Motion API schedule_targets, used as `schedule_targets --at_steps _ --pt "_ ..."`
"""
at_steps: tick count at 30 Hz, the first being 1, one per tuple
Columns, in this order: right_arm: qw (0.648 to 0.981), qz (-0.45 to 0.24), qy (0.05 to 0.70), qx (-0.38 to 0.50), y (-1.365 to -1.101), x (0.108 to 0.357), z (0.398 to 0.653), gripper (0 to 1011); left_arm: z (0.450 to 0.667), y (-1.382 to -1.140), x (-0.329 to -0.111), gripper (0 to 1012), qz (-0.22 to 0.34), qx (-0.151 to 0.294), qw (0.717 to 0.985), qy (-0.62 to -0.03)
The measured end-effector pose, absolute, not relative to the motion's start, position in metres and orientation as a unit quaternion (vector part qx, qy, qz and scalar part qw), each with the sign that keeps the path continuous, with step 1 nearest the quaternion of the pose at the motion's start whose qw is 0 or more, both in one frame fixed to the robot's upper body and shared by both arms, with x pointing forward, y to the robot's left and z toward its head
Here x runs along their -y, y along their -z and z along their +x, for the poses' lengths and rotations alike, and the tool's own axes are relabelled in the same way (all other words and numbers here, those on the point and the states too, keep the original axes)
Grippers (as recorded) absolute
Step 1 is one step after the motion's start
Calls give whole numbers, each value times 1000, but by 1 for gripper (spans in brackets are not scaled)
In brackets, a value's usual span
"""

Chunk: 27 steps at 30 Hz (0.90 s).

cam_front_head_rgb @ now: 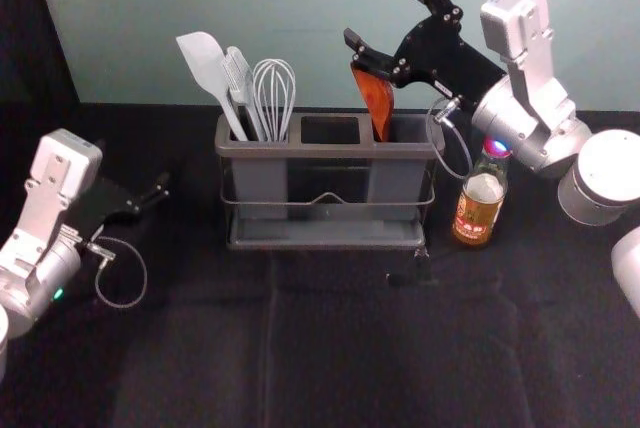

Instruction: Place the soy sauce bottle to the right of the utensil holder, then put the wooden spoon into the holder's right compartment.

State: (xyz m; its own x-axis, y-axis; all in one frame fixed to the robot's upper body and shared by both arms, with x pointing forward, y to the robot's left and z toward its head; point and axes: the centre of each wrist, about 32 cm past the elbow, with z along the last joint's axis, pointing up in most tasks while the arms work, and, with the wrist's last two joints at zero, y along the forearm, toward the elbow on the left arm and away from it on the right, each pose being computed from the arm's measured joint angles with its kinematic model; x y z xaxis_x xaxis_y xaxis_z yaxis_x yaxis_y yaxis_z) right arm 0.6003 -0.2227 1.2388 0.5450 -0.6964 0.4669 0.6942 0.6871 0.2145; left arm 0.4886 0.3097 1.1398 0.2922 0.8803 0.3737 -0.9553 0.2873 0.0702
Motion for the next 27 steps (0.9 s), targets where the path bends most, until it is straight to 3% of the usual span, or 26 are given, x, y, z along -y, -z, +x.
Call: schedule_targets --at_steps 14,27 --pt "880 0 399 257 -1242 224 593 1000 489 -1140 -310 1005 141 132 791 -580" --pt "873 -24 425 240 -1265 231 541 1000 489 -1140 -310 1005 141 132 791 -580"
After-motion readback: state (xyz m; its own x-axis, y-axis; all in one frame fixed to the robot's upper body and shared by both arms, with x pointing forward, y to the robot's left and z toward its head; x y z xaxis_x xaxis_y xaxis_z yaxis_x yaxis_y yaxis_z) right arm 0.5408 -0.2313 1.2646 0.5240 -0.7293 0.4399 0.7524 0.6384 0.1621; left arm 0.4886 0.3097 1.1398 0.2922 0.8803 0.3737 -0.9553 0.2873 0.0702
